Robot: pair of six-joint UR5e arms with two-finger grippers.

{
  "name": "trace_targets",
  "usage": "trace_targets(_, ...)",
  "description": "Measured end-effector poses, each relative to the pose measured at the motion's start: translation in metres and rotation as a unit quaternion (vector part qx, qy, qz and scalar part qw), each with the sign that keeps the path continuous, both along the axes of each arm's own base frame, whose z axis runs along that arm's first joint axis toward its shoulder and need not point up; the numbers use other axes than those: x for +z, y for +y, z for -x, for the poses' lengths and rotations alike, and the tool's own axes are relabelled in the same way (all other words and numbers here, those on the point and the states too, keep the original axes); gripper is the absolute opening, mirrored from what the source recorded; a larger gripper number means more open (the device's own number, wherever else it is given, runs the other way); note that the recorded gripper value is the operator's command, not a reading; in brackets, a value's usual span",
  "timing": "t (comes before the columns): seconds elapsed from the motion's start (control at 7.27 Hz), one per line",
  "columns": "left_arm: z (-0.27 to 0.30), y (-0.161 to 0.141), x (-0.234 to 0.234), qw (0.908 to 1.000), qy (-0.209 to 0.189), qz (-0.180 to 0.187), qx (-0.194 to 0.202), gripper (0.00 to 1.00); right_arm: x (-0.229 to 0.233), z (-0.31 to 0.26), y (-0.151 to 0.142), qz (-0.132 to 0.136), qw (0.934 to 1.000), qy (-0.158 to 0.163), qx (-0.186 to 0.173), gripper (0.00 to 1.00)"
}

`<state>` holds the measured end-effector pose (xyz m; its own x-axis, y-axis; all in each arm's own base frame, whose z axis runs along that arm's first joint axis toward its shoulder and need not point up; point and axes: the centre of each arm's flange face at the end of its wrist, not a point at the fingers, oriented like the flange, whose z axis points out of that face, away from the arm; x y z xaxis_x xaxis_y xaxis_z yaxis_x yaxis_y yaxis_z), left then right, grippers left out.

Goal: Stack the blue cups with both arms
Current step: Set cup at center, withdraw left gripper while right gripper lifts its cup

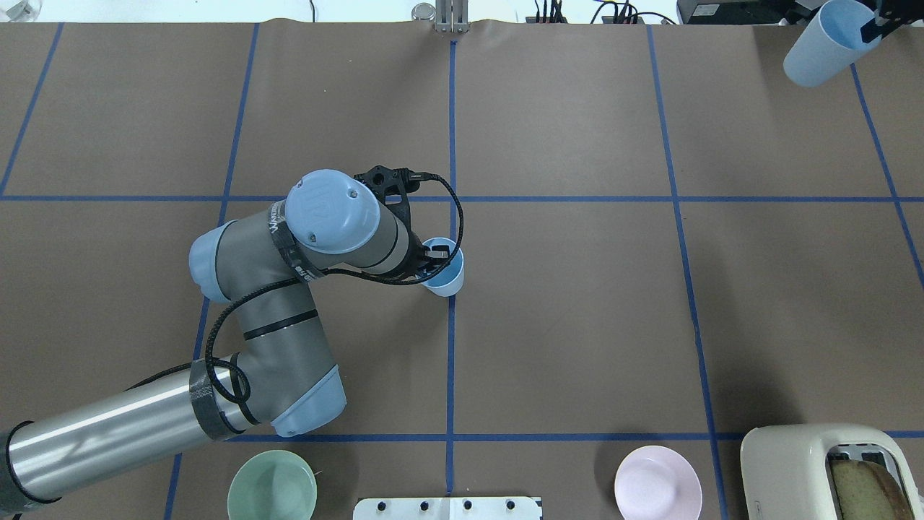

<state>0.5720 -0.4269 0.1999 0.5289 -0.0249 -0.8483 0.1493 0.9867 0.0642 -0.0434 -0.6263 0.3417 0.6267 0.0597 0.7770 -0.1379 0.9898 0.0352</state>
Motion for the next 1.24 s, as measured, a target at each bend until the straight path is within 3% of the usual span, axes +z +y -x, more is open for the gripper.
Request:
trace_targets(0.14, -0.002, 0.001, 0.001, 1.0000, -0.001, 0.000, 0.001, 0.01, 0.000, 0.000, 0.000, 0.000, 1.0000, 0.000, 0.000, 0.00)
trace_targets(0.28, -0.003, 0.001, 0.000, 1.0000, 0.000, -0.002, 0.000, 0.50, 0.000, 0.001, 0.000, 0.000, 1.0000, 0.001, 0.000, 0.00)
trace_targets(0.41, -0.003, 0.001, -0.001, 1.0000, 0.002, -0.003, 0.001, 0.84, 0.000, 0.001, 0.000, 0.000, 1.0000, 0.001, 0.000, 0.00)
trace_targets(0.55, -0.003, 0.002, -0.003, 1.0000, 0.005, -0.005, 0.001, 0.97, -0.002, 0.002, -0.001, -0.001, 1.0000, -0.001, -0.001, 0.00)
trace_targets(1.1, 0.018, 0.002, -0.020, 0.9994, 0.022, -0.023, 0.009, 0.97, -0.037, 0.026, 0.000, 0.018, 0.9995, -0.020, 0.015, 0.00)
trace_targets(1.24, 0.049, -0.013, -0.021, 0.9988, 0.030, -0.033, 0.019, 0.97, -0.056, 0.048, 0.008, 0.028, 0.9990, -0.029, 0.021, 0.00)
